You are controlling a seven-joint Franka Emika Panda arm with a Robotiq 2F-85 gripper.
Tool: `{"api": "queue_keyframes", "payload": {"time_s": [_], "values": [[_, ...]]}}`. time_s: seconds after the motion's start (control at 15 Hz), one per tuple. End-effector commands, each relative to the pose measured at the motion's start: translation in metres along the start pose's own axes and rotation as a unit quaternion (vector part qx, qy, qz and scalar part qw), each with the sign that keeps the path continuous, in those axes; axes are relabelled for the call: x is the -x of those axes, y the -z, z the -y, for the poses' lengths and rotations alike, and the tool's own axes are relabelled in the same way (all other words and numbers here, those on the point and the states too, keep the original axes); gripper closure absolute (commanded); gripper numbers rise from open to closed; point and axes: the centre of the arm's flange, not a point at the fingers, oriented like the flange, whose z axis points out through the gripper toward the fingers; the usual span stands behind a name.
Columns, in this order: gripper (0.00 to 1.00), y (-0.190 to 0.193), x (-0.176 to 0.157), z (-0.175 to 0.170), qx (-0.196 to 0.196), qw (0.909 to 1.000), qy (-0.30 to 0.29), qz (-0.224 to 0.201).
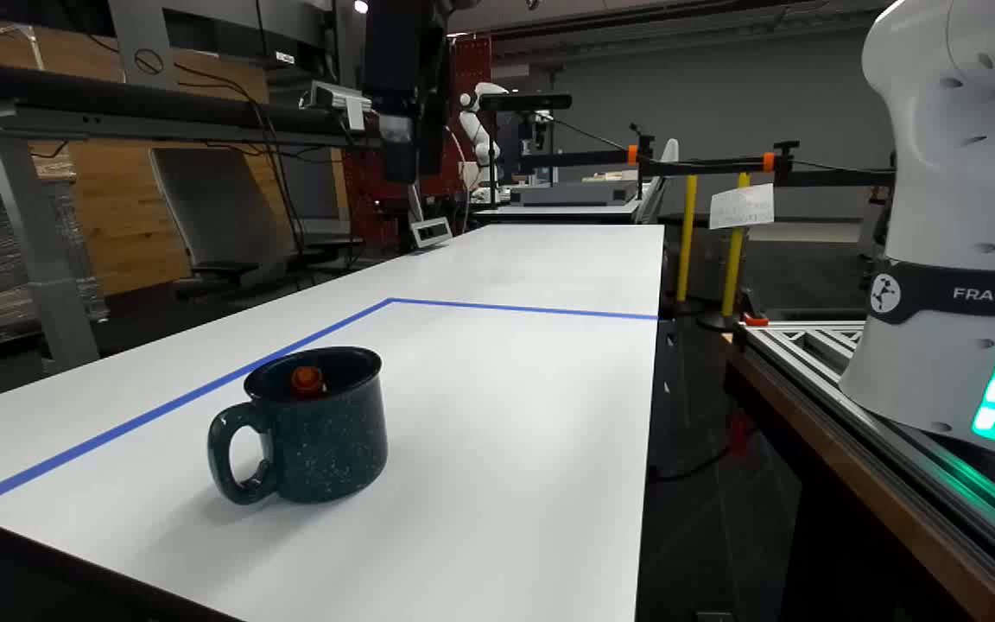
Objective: Remove the marker from the mug
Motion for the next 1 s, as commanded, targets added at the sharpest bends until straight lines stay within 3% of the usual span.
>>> {"api": "queue_keyframes", "payload": {"time_s": [0.0, 0.2, 0.53, 0.73, 0.93], "values": [[0.00, 0.000, 0.000, 0.000, 0.000, 1.0000, 0.000, 0.000], [0.00, -0.003, -0.003, -0.001, 0.006, 1.0000, -0.008, 0.000], [0.00, -0.041, -0.027, -0.024, -0.062, 0.9874, -0.139, 0.041], [0.00, -0.063, -0.038, -0.040, -0.108, 0.9700, -0.205, 0.073], [0.00, -0.077, -0.053, -0.050, -0.156, 0.9443, -0.274, 0.095]]}}
